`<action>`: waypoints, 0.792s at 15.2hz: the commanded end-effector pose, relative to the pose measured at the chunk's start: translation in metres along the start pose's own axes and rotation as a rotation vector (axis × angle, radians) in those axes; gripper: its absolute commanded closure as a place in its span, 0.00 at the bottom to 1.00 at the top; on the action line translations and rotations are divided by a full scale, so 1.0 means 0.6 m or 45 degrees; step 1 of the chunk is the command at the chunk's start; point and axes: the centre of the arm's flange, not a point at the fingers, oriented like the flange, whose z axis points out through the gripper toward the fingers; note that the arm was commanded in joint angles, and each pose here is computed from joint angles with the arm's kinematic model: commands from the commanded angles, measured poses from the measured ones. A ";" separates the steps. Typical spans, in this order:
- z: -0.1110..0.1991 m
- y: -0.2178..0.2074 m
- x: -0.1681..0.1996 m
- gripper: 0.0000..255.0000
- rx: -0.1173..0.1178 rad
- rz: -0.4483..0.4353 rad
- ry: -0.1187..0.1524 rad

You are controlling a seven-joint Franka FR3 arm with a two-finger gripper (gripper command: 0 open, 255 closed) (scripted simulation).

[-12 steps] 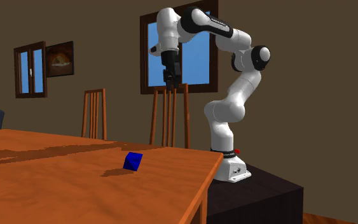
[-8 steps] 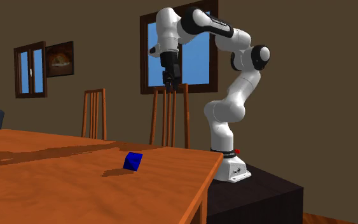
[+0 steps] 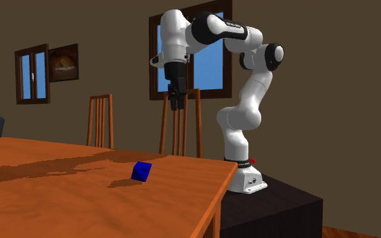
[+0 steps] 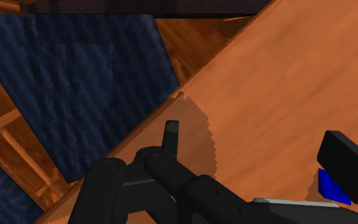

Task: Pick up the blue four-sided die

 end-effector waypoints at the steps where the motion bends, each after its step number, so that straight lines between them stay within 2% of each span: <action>1: 0.021 -0.032 0.019 0.00 0.005 0.017 0.014; 12: 0.130 -0.203 0.135 0.00 0.025 0.098 0.076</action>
